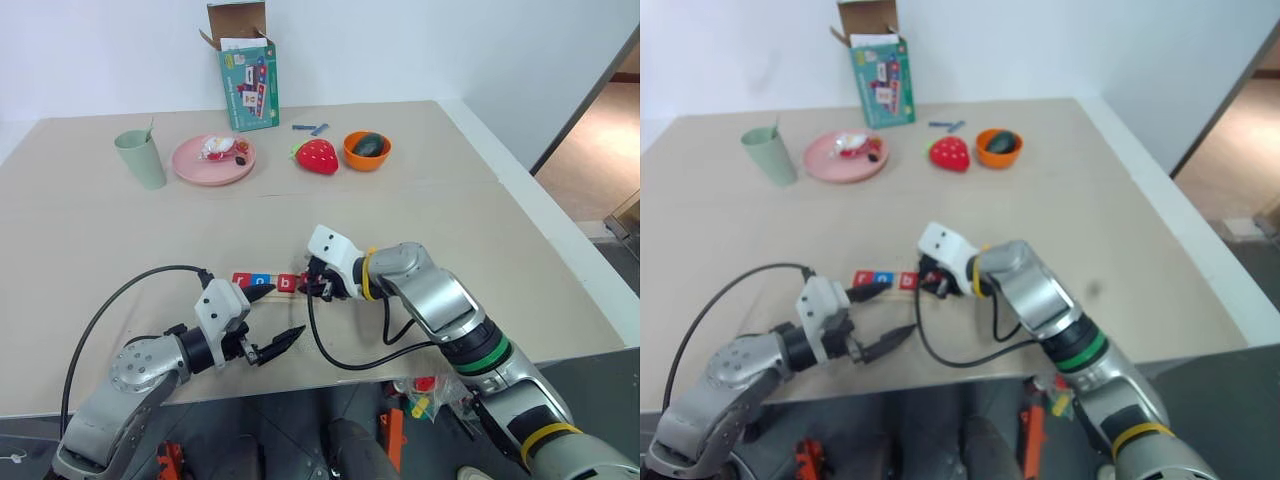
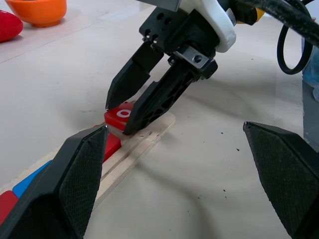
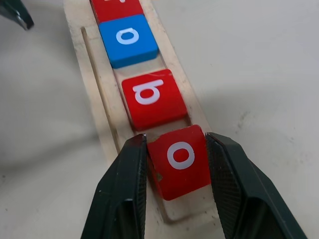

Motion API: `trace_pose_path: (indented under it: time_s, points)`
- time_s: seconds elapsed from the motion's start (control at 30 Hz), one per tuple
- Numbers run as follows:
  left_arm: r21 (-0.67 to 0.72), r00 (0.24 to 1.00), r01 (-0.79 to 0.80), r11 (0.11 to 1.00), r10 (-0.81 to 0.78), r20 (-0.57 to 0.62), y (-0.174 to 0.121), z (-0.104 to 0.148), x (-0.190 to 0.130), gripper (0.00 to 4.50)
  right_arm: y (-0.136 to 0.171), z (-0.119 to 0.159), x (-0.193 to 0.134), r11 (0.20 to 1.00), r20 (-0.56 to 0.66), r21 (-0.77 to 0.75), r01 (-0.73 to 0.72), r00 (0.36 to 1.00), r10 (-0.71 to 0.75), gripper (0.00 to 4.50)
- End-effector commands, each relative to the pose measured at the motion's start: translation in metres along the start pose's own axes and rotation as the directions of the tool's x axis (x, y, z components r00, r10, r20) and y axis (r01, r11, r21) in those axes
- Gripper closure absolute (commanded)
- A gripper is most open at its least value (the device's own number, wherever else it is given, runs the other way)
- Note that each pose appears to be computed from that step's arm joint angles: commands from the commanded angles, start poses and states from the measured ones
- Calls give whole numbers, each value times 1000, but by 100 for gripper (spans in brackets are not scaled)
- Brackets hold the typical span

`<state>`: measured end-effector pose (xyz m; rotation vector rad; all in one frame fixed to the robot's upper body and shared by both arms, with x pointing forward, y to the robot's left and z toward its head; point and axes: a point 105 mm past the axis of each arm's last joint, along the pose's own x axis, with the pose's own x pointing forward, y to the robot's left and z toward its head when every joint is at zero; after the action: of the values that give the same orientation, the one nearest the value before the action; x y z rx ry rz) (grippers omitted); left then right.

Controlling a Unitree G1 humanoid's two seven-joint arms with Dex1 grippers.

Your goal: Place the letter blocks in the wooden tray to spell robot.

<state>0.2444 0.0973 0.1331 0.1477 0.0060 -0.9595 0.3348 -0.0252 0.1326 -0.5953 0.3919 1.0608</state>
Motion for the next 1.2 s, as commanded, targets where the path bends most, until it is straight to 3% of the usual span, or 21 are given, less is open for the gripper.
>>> trace_pose_path:
  time_s: [0.03, 0.47, 0.53, 0.77, 1.03, 1.2]
  points:
    - [24, 1000, 3, 1000, -4, 26, 0, 8, 0, 0, -1, 15, -1, 999, 35, -41, 3, 999, -2, 331]
    - [26, 1000, -4, 1000, 4, 24, 0, 7, 0, 0, 2, 14, 4, 999, 29, -26, -17, 999, 18, 331]
    - [27, 1000, -4, 1000, 4, 24, 0, 7, 0, 0, 2, 14, 4, 1000, 33, -18, -20, 999, 21, 231]
    - [33, 1000, 4, 999, -4, 19, 0, 5, 1, 0, -1, 27, -2, 1000, 76, -5, -13, 997, 13, 5]
    - [24, 999, 12, 1000, -13, 38, 1, 9, -1, 0, -19, 48, -27, 997, 176, 75, 28, 984, -41, 5]
    - [1, 998, 46, 999, -46, 46, 2, 13, -5, 0, -37, 37, -46, 992, 209, 102, 75, 973, -95, 5]
